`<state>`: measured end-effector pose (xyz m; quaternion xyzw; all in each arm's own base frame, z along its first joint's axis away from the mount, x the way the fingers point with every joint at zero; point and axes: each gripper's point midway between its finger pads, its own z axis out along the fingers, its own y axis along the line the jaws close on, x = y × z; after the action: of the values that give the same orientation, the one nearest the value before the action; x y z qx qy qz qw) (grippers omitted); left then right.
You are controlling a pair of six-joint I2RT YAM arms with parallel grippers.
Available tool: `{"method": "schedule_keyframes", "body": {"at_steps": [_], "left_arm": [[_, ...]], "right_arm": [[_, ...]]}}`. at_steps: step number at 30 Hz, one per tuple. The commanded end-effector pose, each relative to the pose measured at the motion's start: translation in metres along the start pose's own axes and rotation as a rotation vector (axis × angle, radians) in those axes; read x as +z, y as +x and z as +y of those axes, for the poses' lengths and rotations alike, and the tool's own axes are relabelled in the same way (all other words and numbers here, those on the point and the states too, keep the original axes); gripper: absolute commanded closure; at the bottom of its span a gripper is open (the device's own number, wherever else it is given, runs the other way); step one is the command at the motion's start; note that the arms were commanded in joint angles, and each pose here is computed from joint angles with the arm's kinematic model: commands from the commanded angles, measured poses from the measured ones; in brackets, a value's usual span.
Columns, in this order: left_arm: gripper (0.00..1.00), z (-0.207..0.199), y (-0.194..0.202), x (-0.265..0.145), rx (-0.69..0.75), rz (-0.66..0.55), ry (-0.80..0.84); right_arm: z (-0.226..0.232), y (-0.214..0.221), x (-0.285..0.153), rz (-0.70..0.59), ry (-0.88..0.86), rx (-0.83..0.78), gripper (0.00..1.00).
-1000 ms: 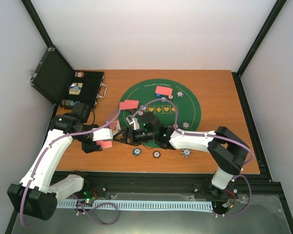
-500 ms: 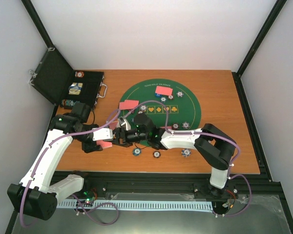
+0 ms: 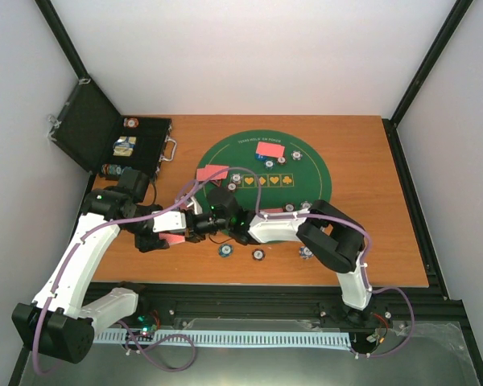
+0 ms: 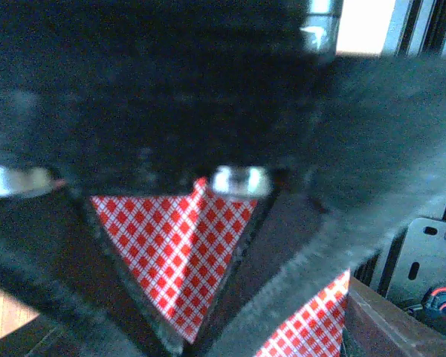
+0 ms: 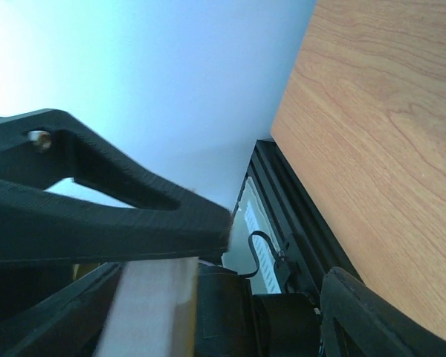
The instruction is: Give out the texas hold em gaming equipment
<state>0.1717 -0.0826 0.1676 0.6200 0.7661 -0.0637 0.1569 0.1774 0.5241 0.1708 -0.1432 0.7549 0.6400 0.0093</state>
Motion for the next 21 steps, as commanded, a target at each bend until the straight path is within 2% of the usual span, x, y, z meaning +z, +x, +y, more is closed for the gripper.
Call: {"method": "schedule_keyframes", "body": {"at_steps": [1,10,15,21], "left_arm": [[0.99,0.004,-0.009,-0.014,0.029,-0.030,-0.035],[0.99,0.003,-0.009,-0.013,0.029,-0.033,-0.033],[0.99,0.003,-0.008,-0.013,0.030,-0.032,-0.035],[0.99,0.004,-0.008,-0.013,0.030,-0.031,-0.037]], "right_arm": [[-0.007,0.004,0.007,0.014,-0.006,0.014,0.30],[-0.040,0.009,-0.028,-0.027,0.061,0.060,0.37],[-0.038,0.006,-0.043,-0.044,0.076,0.049,0.39],[-0.033,0.006,-0.051,-0.045,0.089,0.035,0.46]]}}
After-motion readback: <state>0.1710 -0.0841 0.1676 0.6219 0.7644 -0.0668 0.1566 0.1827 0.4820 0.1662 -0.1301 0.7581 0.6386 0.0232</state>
